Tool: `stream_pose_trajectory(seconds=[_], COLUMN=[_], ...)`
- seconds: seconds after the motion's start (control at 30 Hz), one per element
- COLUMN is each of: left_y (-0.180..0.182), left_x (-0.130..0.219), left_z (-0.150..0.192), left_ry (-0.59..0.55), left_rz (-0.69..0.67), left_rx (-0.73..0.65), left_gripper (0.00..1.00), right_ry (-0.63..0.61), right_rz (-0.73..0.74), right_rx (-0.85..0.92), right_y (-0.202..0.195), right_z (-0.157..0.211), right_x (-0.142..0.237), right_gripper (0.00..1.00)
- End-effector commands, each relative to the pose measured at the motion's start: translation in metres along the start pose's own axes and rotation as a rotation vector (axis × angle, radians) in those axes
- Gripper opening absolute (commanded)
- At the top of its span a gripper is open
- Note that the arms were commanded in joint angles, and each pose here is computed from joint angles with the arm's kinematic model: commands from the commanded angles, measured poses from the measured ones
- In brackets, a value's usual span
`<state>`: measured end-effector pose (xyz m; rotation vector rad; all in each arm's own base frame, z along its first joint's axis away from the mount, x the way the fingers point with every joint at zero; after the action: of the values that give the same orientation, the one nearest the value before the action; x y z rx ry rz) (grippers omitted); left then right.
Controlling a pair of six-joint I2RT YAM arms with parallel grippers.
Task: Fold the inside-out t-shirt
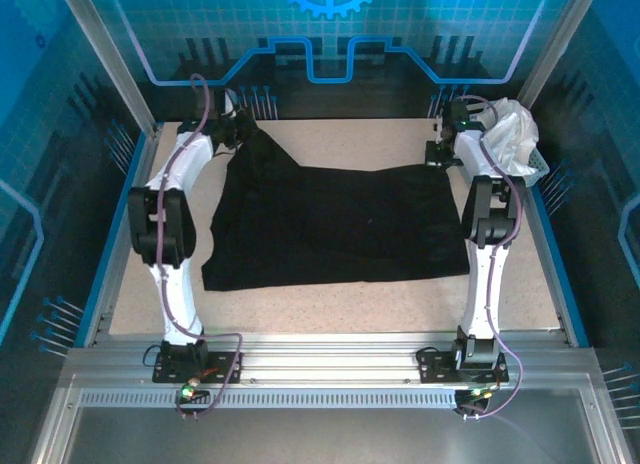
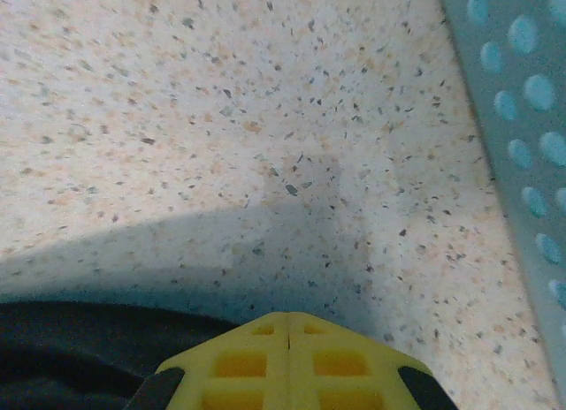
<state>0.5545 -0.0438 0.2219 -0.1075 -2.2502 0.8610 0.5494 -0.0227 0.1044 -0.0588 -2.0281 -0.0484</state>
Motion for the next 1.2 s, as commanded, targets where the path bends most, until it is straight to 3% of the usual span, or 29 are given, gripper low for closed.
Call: stream_pose_trajectory(seconds=[0.0, 0.37, 0.73, 1.17], left_y=[0.005, 0.024, 0.032, 0.055], left_x=[0.021, 0.09, 0.153, 0.173], left_z=[0.009, 0.056, 0.095, 0.165], left_ry=[0.009, 0.059, 0.078, 0.211], left_rz=[0.024, 0.073, 0.096, 0.079], left_rx=[0.043, 0.221, 0.335, 0.409], left_gripper=[0.0, 0.0, 0.0, 0.0], right_ry=[-0.09, -0.072, 0.042, 0.194], right_rz=[-0.014, 0.053, 0.148, 0.148], right_rx=[0.013, 0.057, 0.022, -0.042], right_y=[-0.005, -0.021, -0.039, -0.042], right_z=[-0.015, 0.025, 0.084, 0.153], right_x=[0.035, 0.076, 0.099, 0.088], right_gripper=[0.0, 0.0, 0.0, 0.0])
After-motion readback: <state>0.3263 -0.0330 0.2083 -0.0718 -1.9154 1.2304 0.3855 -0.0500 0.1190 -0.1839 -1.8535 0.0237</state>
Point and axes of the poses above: each hand's point on the last joint's axis, 136 mm out from that joint toward the fingers, its own x axis back along the fingers, its own y axis along the line the jaws close on, z = x × y, the point moved 4 cm from there along x, back along the fingers, and after that the axes turned 2 degrees about x, right-handed, at the moved point
